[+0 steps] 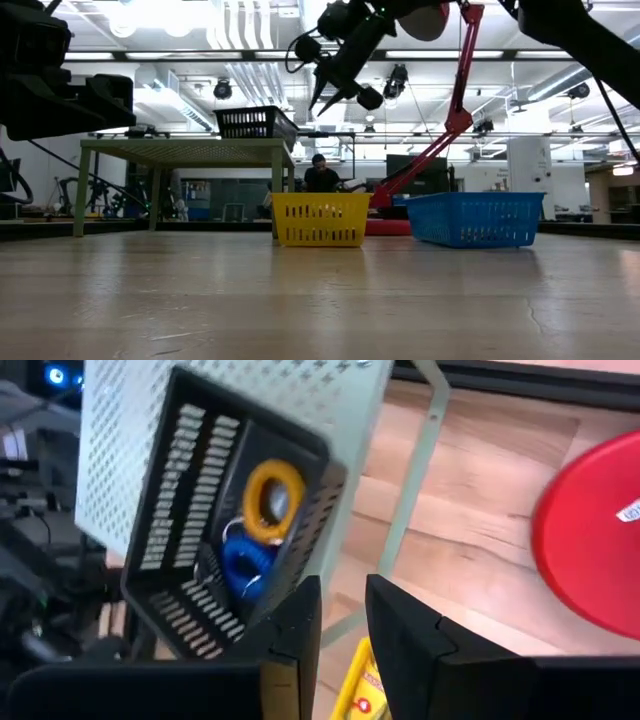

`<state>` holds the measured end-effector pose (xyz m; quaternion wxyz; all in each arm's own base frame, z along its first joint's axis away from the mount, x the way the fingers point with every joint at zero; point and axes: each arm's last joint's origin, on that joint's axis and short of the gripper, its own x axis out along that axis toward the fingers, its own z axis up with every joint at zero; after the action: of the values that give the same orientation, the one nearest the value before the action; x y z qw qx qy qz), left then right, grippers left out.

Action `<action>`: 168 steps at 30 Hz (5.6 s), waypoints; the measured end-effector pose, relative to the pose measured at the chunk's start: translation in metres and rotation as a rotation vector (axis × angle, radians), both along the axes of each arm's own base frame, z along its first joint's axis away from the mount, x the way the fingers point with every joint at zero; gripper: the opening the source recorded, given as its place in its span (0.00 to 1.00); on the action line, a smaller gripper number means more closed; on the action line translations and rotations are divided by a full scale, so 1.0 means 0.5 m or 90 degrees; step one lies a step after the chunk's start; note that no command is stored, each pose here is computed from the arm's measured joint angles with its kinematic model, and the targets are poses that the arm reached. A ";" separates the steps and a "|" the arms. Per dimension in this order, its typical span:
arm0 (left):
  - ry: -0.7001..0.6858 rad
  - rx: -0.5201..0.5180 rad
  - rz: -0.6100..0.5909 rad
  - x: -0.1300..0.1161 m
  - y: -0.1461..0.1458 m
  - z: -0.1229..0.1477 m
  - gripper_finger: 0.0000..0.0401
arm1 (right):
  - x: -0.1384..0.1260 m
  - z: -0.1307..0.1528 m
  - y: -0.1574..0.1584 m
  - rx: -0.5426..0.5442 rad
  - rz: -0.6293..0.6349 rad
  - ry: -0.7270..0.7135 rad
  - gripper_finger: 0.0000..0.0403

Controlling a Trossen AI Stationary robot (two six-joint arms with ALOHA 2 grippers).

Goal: Pick & Place Office Desk Supplies
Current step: Put the blue basket filled with rubber bands on the shelf

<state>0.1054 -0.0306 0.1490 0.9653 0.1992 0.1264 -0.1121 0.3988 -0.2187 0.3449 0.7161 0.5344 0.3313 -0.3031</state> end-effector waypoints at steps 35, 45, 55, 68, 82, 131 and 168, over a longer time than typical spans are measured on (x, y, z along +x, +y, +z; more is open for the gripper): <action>0.000 0.000 0.000 0.000 0.000 0.000 0.43 | 0.057 0.070 0.390 -0.418 0.296 0.104 0.19; 0.000 0.000 0.001 0.000 0.000 0.000 0.43 | 0.048 0.064 0.507 -0.446 0.346 0.115 0.19; 0.000 0.000 0.001 0.000 0.000 0.000 0.43 | 0.003 0.042 0.635 -0.559 0.291 0.147 0.18; 0.000 0.000 0.000 0.000 0.000 0.000 0.43 | -0.154 -0.026 0.625 -0.549 0.215 0.072 0.18; 0.000 0.000 0.000 0.000 0.000 0.000 0.43 | -0.327 -0.135 0.581 -0.567 0.575 0.020 0.28; 0.000 0.000 0.000 0.000 0.000 0.000 0.43 | -0.361 -0.410 0.539 -0.449 0.614 0.245 0.47; 0.000 0.000 0.000 0.000 0.000 0.000 0.43 | -0.360 -0.379 0.545 -0.508 0.763 0.162 0.36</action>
<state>0.1054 -0.0306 0.1490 0.9653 0.1992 0.1265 -0.1121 0.2188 0.0537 0.1553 0.8551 -0.0796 0.5121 -0.0162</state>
